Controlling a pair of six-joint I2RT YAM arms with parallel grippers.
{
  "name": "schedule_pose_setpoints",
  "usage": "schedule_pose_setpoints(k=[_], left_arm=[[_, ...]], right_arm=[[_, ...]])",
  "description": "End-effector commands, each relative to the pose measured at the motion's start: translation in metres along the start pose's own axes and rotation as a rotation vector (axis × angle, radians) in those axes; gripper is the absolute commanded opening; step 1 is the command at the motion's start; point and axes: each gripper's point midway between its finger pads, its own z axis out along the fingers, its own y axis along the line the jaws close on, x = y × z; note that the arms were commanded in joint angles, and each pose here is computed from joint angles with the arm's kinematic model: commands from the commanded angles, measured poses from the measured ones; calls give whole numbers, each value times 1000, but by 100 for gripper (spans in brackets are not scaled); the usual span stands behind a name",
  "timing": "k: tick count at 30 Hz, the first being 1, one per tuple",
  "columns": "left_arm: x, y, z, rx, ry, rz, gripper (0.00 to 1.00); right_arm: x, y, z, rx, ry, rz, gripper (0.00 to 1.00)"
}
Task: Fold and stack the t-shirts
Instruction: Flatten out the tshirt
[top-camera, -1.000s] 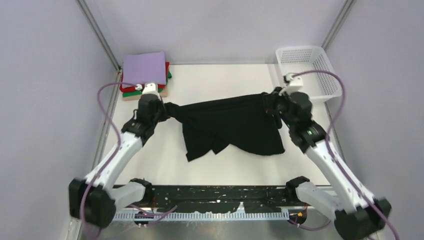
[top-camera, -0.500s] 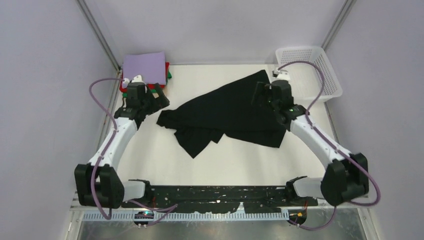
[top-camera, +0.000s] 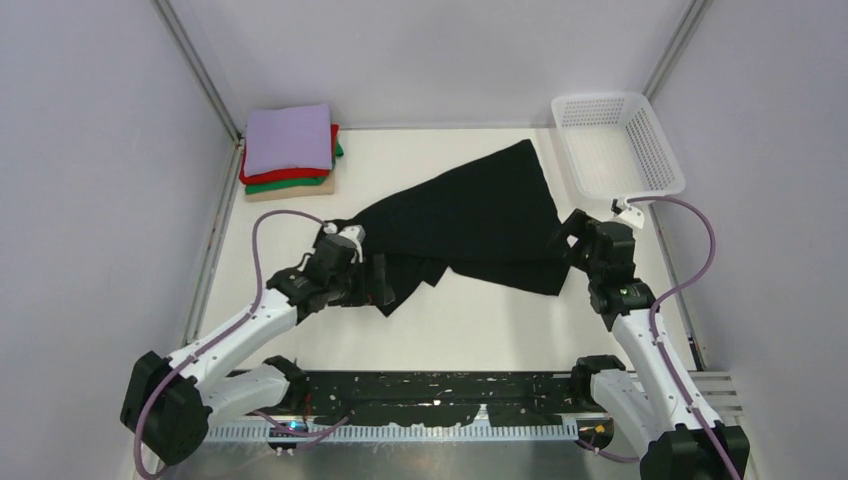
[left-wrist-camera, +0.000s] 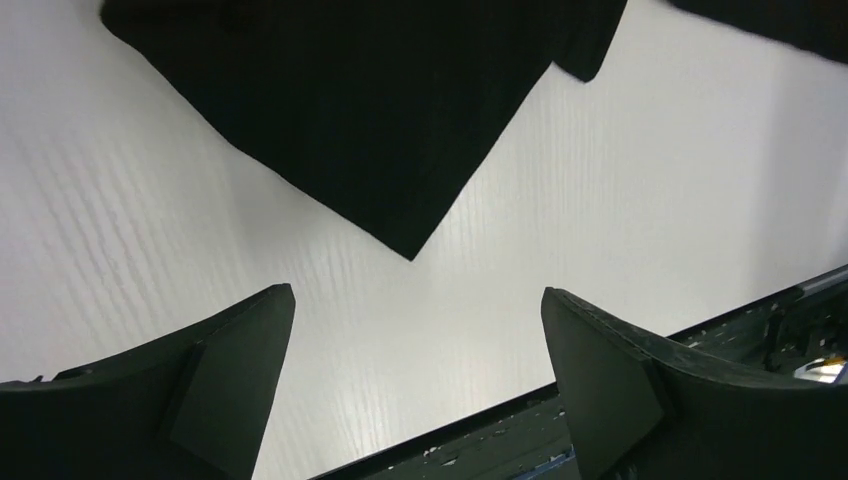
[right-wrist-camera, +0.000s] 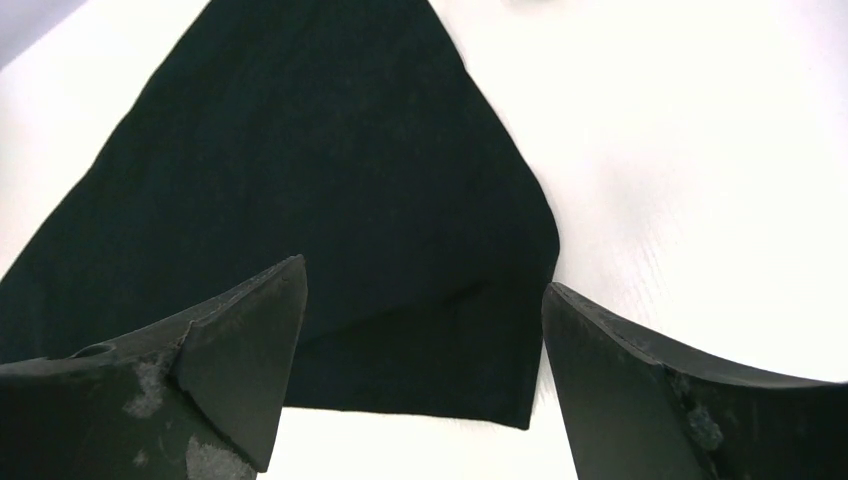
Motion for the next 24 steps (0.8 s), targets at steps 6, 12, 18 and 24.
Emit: schedule_pose_setpoints(k=[6, 12, 18, 24], left_arm=[[18, -16, 40, -56, 146, 24, 79], [33, -14, 56, -99, 222, 47, 66], [39, -8, 67, -179, 245, 68, 57], [42, -3, 77, -243, 263, 69, 46]], right_arm=[[1, 4, 4, -10, 53, -28, 95], [10, -6, 7, 29, 86, -43, 95], [12, -9, 8, 37, 95, -41, 95], [13, -10, 9, 38, 100, -43, 96]])
